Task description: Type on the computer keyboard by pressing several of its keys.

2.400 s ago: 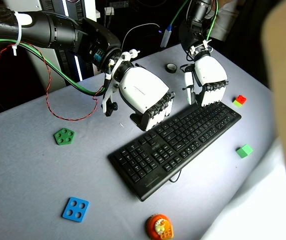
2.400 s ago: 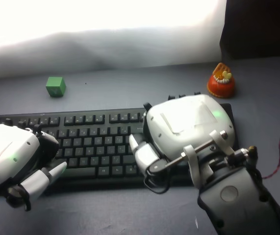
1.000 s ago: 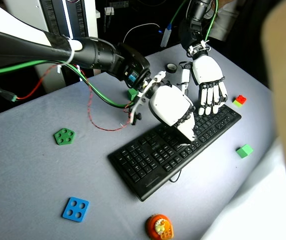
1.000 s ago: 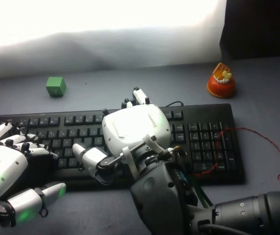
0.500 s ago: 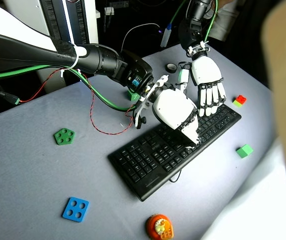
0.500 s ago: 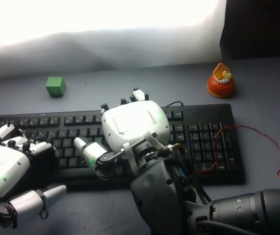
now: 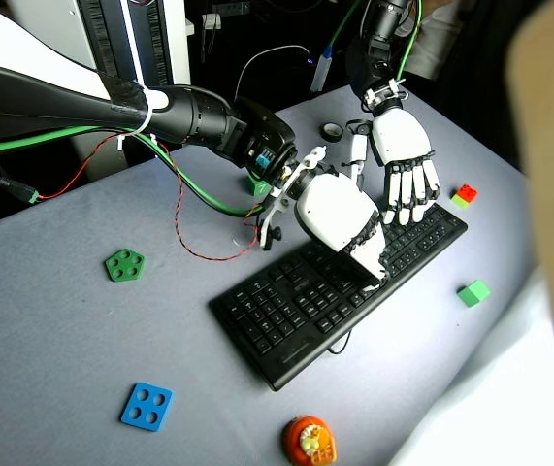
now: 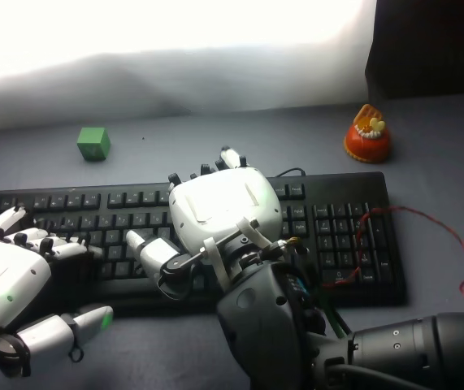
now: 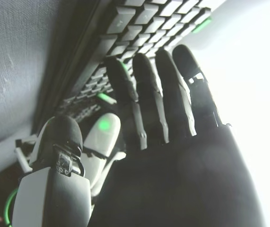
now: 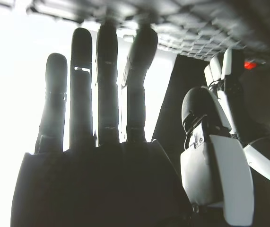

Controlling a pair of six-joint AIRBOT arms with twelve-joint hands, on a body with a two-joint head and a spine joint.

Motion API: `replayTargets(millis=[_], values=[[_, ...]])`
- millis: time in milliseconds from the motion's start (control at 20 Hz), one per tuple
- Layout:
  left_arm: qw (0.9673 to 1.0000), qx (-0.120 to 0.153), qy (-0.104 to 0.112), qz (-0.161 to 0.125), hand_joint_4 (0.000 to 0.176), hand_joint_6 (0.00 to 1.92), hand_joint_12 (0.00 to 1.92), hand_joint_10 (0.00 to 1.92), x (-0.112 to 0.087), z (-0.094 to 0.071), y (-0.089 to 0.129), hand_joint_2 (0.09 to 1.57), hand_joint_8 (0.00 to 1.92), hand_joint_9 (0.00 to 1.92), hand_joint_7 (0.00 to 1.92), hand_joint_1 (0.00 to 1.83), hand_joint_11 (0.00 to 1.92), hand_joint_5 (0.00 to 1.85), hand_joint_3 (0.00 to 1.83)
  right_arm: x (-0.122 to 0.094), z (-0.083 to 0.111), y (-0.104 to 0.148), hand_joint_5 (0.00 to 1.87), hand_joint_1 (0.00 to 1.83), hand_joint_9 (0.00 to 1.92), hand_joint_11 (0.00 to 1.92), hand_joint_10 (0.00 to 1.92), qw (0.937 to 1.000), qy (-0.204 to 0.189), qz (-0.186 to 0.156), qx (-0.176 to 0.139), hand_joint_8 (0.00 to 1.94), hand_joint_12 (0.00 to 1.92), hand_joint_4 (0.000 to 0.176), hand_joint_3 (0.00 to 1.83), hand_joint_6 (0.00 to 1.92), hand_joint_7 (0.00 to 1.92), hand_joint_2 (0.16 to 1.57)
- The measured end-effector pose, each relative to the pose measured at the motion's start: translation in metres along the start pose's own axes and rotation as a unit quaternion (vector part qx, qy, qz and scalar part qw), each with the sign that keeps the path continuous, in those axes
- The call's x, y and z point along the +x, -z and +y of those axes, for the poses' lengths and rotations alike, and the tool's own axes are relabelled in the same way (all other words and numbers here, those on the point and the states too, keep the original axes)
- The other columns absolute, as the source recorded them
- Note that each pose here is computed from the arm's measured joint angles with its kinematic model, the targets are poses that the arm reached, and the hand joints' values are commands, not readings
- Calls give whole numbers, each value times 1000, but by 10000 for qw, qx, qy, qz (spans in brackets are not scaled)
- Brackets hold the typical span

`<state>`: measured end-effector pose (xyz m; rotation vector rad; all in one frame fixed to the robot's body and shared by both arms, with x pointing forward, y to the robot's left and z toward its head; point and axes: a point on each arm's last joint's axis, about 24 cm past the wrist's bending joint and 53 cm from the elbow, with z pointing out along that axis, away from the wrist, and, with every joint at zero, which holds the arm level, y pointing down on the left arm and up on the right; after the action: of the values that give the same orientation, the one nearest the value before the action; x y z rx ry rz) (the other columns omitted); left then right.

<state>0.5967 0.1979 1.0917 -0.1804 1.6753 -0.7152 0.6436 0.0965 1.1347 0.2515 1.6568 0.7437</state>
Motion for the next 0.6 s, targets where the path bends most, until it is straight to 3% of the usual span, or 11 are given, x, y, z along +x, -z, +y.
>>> replayTargets(millis=[50, 150, 250, 450, 600], values=[[10000, 0, 0, 0, 3, 97, 1587, 710, 0, 0, 0, 1326, 6, 374, 577, 211, 20, 409, 1, 0, 0, 0, 666, 78, 699, 312, 825, 10000, 9, 6, -2, 39, 1638, 0, 1, 393, 894, 1252], [10000, -1, 0, 4, 14, 100, 1597, 742, 0, 0, 0, 1327, 5, 346, 578, 195, 0, 421, 0, 1, 0, 0, 690, 89, 669, 295, 860, 10000, 14, 14, -7, 24, 1662, 0, 0, 340, 889, 1251], [10000, 1, 5, 4, 6, 99, 1605, 749, 0, 0, 0, 1327, 4, 343, 578, 226, 0, 421, 0, 0, 0, 0, 706, 95, 680, 302, 870, 10000, 21, 8, -2, 27, 1662, 0, 0, 335, 903, 1249], [10000, 10, 7, -13, 12, 96, 1600, 758, -1, -1, -1, 1324, 4, 346, 580, 225, 0, 420, 0, -3, 1, 2, 706, 76, 687, 294, 873, 10000, 29, 31, 5, 28, 1665, 0, 0, 328, 912, 1249], [9993, 81, 43, -363, 15, 89, 1559, 738, -16, -5, -1, 1324, 0, 334, 562, 225, 0, 410, 0, -10, -2, 4, 719, 92, 679, 277, 870, 10000, -39, 52, 70, 28, 1662, 0, 0, 331, 916, 1250]])
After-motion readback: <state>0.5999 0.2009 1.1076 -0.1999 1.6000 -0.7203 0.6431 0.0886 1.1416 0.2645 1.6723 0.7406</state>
